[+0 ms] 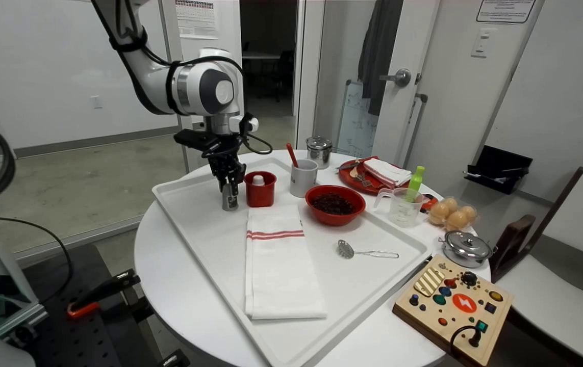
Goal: Put the salt and pepper shaker in the red mug and use the spoon to mix the contents of the red bowl
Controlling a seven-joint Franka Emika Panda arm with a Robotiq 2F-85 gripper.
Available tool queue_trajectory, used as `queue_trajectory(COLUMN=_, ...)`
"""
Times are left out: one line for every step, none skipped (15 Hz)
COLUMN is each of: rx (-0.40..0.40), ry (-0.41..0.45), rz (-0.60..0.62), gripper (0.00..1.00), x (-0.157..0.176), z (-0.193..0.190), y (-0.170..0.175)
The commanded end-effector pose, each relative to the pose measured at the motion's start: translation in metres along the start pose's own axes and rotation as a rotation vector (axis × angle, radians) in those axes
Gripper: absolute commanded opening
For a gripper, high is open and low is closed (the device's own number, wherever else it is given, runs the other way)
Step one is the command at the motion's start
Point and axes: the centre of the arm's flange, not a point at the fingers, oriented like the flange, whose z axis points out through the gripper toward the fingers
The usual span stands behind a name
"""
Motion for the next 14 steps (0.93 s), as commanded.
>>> queue_trajectory(rx=0.017, ry=-0.006, rz=0.014, gripper=0.18, x=0.001, z=-0.009, y=0.001)
queue_trajectory(rx=0.021, ry=-0.004, rz=0.012, gripper=0.18, x=0.001, z=-0.014, y=0.001)
queue_trajectory(rx=0.022, ry=0.001, rz=0.01, gripper=0.18, x=-0.002, z=-0.021, y=-0.001)
queue_trajectory(rx=0.017, ry=0.014, rz=0.005, gripper=0.18, x=-0.005, z=-0.034, y=-0.003)
queue_trajectory(rx=0.014, ry=0.019, rz=-0.004, gripper=0.18, x=-0.004, z=-0.044, y=-0.002)
queue_trajectory(rx=0.0, ry=0.028, rz=-0.012, gripper=0.18, x=-0.003, z=-0.056, y=0.001)
queue_trajectory(rx=-0.015, ry=0.031, rz=-0.013, gripper=0.18, x=-0.002, z=-0.067, y=0.004)
queue_trajectory(rx=-0.026, ry=0.028, rz=-0.013, gripper=0.18, x=-0.001, z=-0.075, y=0.007)
queue_trajectory(rx=-0.035, ry=0.019, rz=-0.014, gripper=0.18, x=0.001, z=-0.083, y=0.01)
queue_trajectory(rx=-0.043, ry=0.011, rz=-0.015, gripper=0.18, x=0.002, z=-0.089, y=0.013)
queue_trajectory(rx=-0.051, ry=0.001, rz=-0.016, gripper=0.18, x=0.003, z=-0.094, y=0.016)
queue_trajectory(rx=-0.06, ry=-0.003, rz=-0.017, gripper=0.18, x=0.004, z=-0.099, y=0.019)
queue_trajectory(rx=-0.065, ry=0.0, rz=-0.014, gripper=0.18, x=0.005, z=-0.102, y=0.021)
queue_trajectory(rx=-0.074, ry=0.01, rz=-0.007, gripper=0.18, x=0.006, z=-0.105, y=0.024)
